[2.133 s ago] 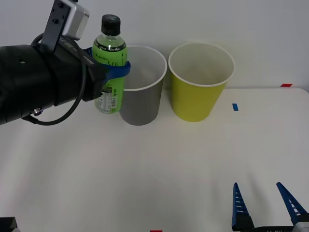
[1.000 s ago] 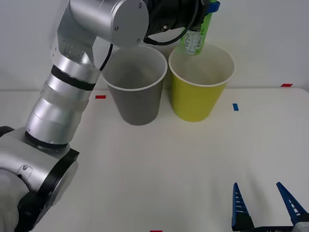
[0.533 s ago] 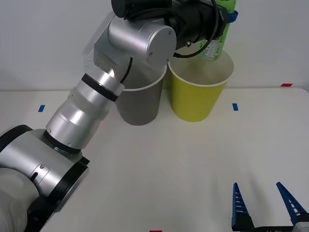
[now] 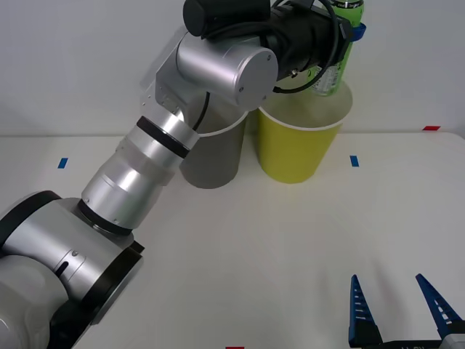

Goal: Put cans in the gray bin and PET bottles in the light green bin.

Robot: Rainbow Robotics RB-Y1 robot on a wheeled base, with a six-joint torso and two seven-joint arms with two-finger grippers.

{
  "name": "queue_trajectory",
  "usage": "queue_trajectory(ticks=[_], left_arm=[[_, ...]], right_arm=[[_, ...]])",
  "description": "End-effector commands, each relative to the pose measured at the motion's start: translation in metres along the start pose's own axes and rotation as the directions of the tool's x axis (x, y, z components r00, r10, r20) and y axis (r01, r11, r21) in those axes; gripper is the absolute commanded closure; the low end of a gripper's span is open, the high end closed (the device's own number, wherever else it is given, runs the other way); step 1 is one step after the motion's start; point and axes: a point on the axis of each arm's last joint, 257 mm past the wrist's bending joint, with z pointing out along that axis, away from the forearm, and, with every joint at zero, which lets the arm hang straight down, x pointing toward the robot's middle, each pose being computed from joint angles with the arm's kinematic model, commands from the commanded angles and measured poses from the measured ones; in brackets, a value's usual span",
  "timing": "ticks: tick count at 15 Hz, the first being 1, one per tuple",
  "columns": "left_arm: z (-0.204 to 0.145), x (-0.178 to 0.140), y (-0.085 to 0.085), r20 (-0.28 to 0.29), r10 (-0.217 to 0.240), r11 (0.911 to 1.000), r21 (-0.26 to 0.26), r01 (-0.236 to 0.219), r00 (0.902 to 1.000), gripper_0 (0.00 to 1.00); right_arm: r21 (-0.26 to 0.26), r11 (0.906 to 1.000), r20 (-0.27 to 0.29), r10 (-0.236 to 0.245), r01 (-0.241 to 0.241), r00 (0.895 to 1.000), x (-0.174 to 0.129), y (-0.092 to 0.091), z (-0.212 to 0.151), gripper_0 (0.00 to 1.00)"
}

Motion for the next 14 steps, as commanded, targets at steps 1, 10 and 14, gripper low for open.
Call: queue_trajectory(ticks=[1, 10, 14], left_arm=[[-0.001, 0.0, 0.003, 0.0, 0.014, 0.9999, -0.007, -0.014, 0.9999, 1.0], [-0.022, -0.012, 0.028, -0.004, 0.064, 0.9975, -0.029, -0.064, 0.9979, 0.0], [-0.056, -0.026, 0.042, -0.06, 0.162, 0.9859, -0.033, -0.164, 0.9849, 0.0]], right_arm=[[0.0, 1.0, 0.0, 0.0, 0.0, 1.0, 0.0, 0.0, 0.0, 0.0], [0.0, 1.0, 0.0, 0.0, 0.0, 1.0, 0.0, 0.0, 0.0, 0.0], [0.0, 1.0, 0.0, 0.0, 0.0, 1.0, 0.0, 0.0, 0.0, 0.0]])
